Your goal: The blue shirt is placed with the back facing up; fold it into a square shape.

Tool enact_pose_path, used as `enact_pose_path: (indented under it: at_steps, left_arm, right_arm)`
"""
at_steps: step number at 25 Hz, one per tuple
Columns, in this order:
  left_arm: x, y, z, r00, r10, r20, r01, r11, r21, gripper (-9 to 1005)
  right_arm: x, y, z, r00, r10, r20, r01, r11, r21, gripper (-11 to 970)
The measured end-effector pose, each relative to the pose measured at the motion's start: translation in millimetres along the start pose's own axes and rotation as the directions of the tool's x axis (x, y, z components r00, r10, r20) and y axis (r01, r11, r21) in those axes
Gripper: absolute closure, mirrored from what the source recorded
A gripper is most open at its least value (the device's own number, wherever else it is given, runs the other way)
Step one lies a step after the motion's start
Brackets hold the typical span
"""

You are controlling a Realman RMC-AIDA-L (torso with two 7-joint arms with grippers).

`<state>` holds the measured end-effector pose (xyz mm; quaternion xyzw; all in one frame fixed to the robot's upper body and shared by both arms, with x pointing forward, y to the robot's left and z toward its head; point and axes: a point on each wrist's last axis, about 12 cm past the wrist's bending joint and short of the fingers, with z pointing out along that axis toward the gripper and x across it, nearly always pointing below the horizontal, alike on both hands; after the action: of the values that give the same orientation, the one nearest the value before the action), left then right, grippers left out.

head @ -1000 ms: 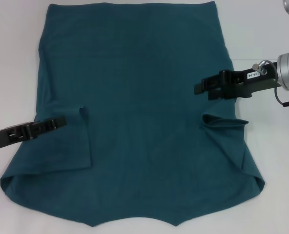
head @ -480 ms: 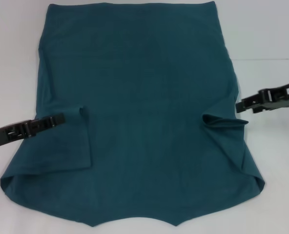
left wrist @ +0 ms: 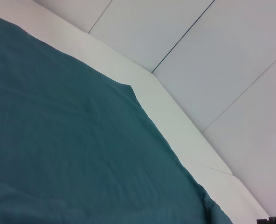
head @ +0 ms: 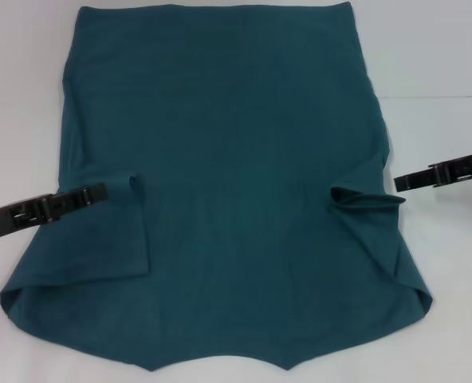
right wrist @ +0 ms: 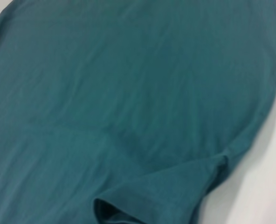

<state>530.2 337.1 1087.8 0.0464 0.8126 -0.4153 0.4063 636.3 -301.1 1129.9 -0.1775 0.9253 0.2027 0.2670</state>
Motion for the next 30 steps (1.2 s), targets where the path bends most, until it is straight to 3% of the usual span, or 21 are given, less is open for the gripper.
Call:
enact_pose_path:
  at_steps: [15, 30]
  left_arm:
    - [-3.7, 1.8, -0.1, 1.000, -0.007, 0.018, 0.007, 1.000, -0.015, 486]
    - [-6.0, 1.3, 2.9, 1.000, -0.015, 0.027, 0.014, 1.000, 0.000, 486]
  right_arm:
    - [6.6, 11.8, 10.7, 0.965, -0.260, -0.029, 0.259, 0.965, -0.030, 411]
    - [8.0, 19.1, 31.6, 0.952, -0.298, -0.065, 0.302, 0.952, 0.057, 460]
